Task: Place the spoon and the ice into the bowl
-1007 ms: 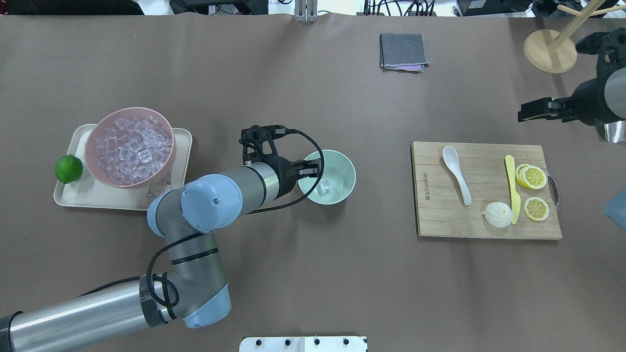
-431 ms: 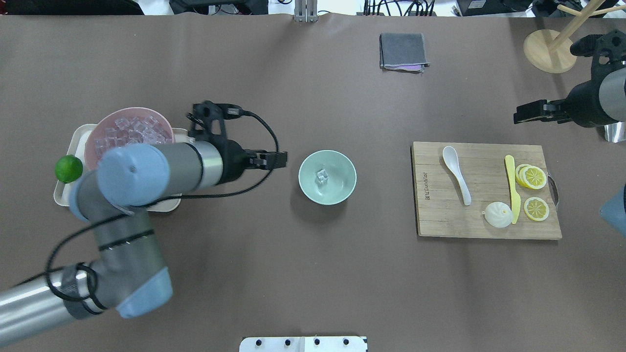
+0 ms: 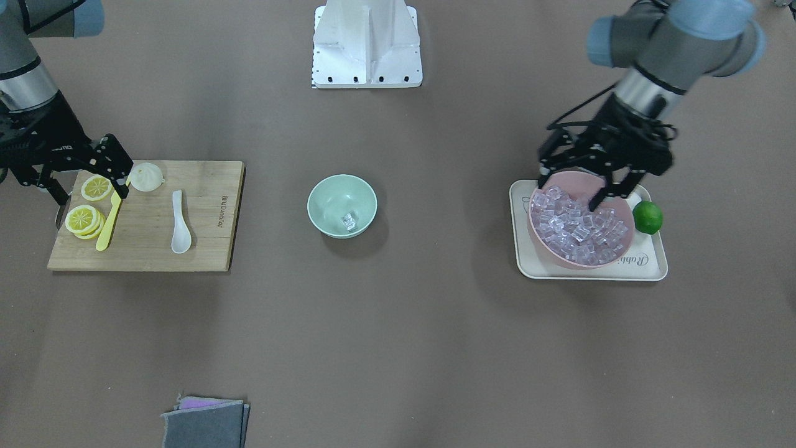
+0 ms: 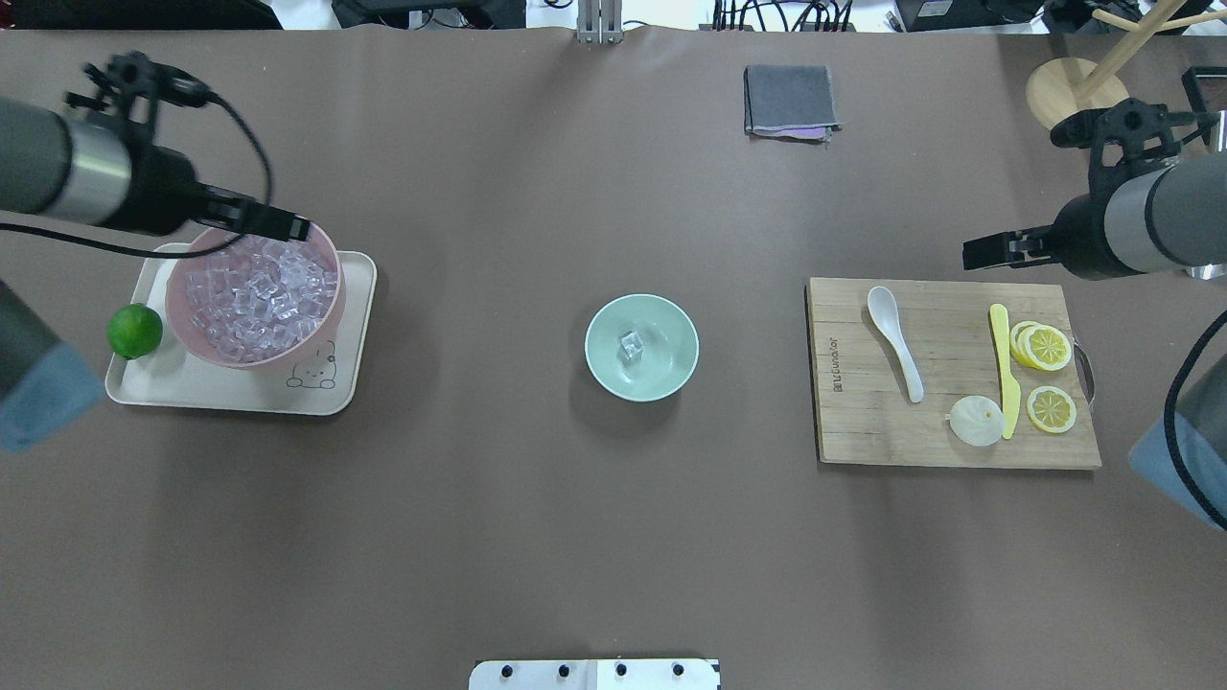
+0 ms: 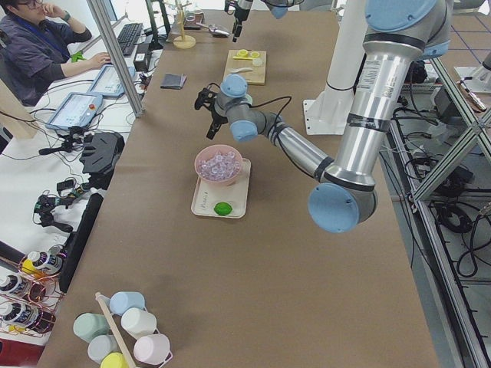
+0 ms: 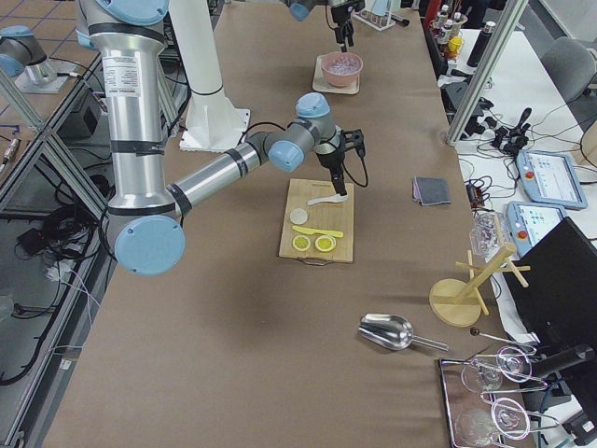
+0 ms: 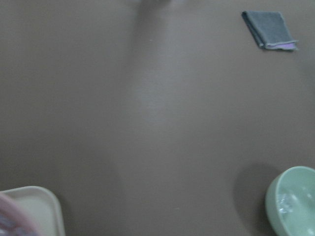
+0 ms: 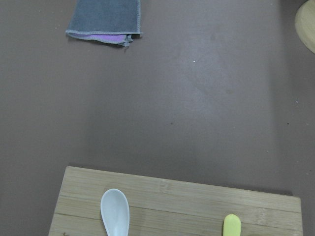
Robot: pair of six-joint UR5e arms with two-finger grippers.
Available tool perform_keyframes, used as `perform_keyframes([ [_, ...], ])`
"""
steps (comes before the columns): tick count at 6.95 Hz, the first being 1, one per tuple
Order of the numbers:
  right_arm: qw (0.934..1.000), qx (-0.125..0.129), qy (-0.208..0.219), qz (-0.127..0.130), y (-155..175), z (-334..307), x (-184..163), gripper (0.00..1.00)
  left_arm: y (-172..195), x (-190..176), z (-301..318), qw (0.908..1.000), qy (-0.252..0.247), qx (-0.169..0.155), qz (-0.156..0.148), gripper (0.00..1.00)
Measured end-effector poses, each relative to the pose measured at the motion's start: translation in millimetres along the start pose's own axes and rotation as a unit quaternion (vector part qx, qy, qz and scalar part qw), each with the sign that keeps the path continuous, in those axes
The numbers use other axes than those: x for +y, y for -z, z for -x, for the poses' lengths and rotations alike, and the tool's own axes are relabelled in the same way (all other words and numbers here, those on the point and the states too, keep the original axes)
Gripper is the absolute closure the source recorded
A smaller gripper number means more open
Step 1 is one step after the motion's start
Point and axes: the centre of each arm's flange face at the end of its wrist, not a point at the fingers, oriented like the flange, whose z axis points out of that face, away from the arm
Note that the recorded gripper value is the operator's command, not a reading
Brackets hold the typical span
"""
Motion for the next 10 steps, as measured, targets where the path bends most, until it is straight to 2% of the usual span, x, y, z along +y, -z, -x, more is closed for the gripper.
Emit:
perform_keyframes([
  [2,0.9992,0.016,0.037,0.003,-27.5,32.5,31.0,0.02,42.0,27.4,137.9,0.9954,-0.076,-0.051,0.024,0.01],
  [3,0.9986,0.021,0.048,0.002,-41.3,53.7,48.7,0.13,46.4,40.1,170.5,0.9928,-0.095,-0.064,0.034,0.01],
  [4,0.9985,0.024,0.05,0.001,-53.1,73.4,63.5,0.25,47.4,47.1,184.3,0.9917,-0.102,-0.068,0.04,0.01],
  [5,0.9982,0.028,0.053,-0.003,-67.3,86.5,74.4,0.31,47.5,50.3,189.5,0.9913,-0.103,-0.07,0.042,0.01],
  [6,0.9981,0.023,0.056,-0.009,-86.2,89.2,80.6,0.31,47.4,51.4,191.3,0.9913,-0.103,-0.07,0.043,0.01],
  [8,0.9978,-0.006,0.059,-0.03,-119.4,74.6,85.6,0.32,47.1,51.9,191.8,0.9915,-0.101,-0.071,0.043,0.01],
  [10,0.9978,-0.018,0.055,-0.034,-116.4,60.5,81.5,0.33,46.7,52.1,191.8,0.9916,-0.1,-0.07,0.043,0.01],
])
